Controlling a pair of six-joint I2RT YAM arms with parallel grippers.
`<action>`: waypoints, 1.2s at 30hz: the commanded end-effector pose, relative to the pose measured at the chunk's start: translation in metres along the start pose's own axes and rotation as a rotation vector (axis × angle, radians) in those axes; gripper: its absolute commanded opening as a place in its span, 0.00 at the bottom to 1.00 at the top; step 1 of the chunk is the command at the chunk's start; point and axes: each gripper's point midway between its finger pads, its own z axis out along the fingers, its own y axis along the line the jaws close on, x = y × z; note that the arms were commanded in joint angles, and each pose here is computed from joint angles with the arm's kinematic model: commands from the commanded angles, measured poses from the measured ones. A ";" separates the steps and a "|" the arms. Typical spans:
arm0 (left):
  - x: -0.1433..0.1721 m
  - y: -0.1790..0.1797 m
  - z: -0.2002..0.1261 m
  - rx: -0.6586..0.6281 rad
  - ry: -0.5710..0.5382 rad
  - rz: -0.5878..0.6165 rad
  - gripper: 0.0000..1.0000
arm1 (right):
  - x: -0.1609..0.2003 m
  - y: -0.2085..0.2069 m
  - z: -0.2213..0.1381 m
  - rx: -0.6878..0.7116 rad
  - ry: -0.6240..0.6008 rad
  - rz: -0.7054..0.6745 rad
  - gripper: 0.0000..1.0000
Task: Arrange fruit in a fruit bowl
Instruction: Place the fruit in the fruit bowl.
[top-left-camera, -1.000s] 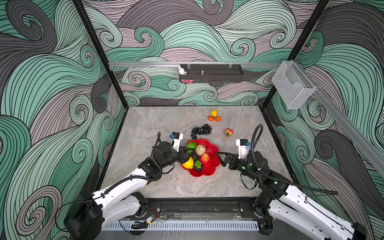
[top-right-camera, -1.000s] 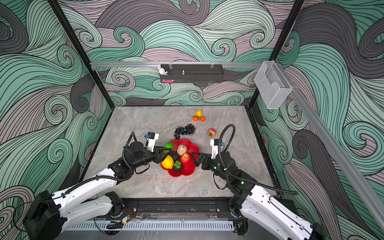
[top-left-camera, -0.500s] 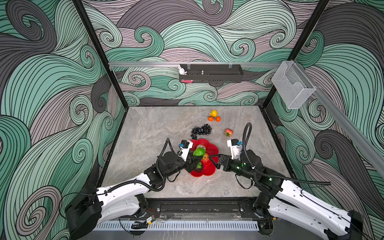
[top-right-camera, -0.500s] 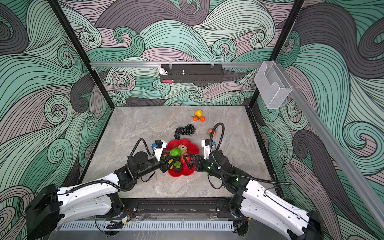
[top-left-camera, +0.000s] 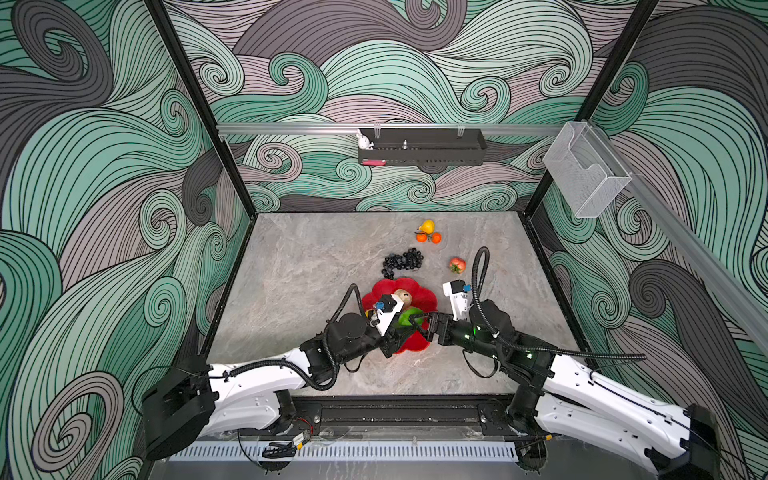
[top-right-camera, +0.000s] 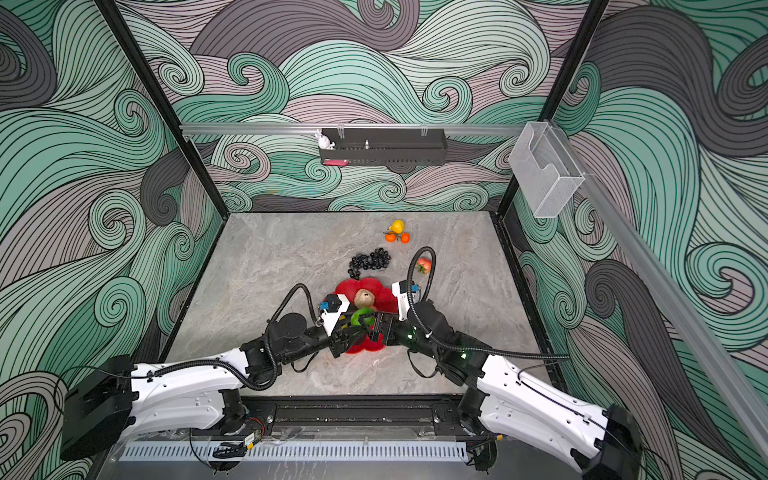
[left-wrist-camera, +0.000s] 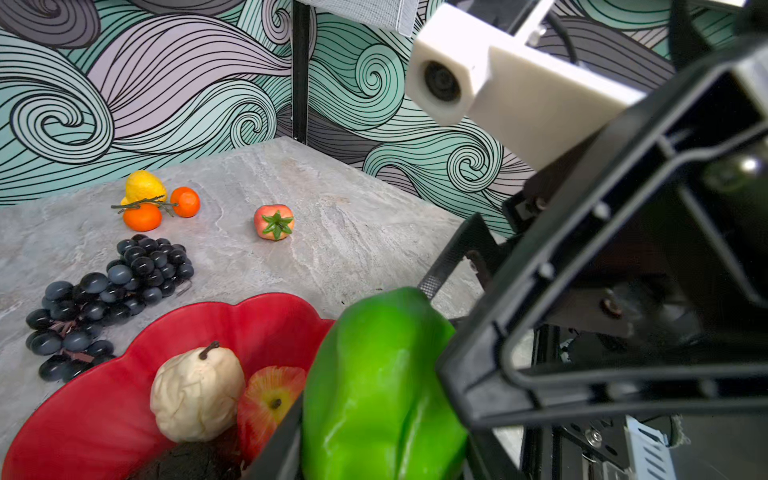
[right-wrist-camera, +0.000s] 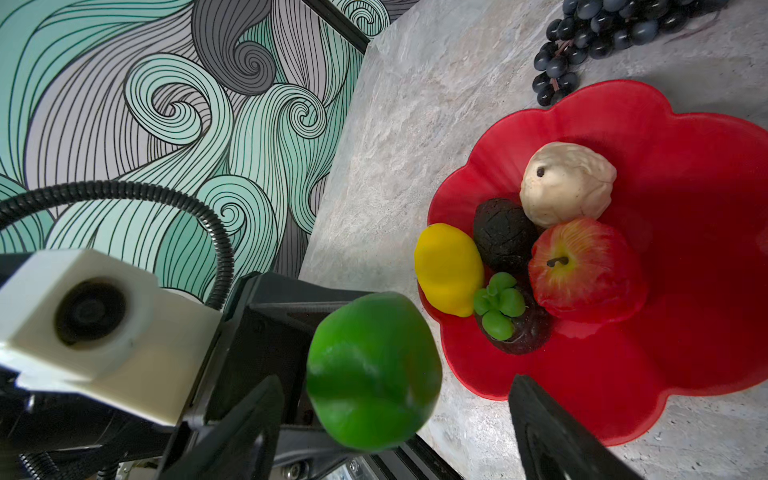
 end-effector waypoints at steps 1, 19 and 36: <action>-0.015 -0.008 0.004 0.012 -0.045 0.067 0.44 | -0.007 0.018 -0.001 -0.049 -0.004 0.006 0.80; -0.012 -0.008 0.003 -0.028 -0.027 0.122 0.53 | -0.007 0.027 0.002 -0.062 0.026 -0.060 0.45; -0.014 0.057 -0.043 -0.403 -0.028 0.049 0.76 | -0.038 -0.023 -0.007 0.290 0.040 -0.357 0.46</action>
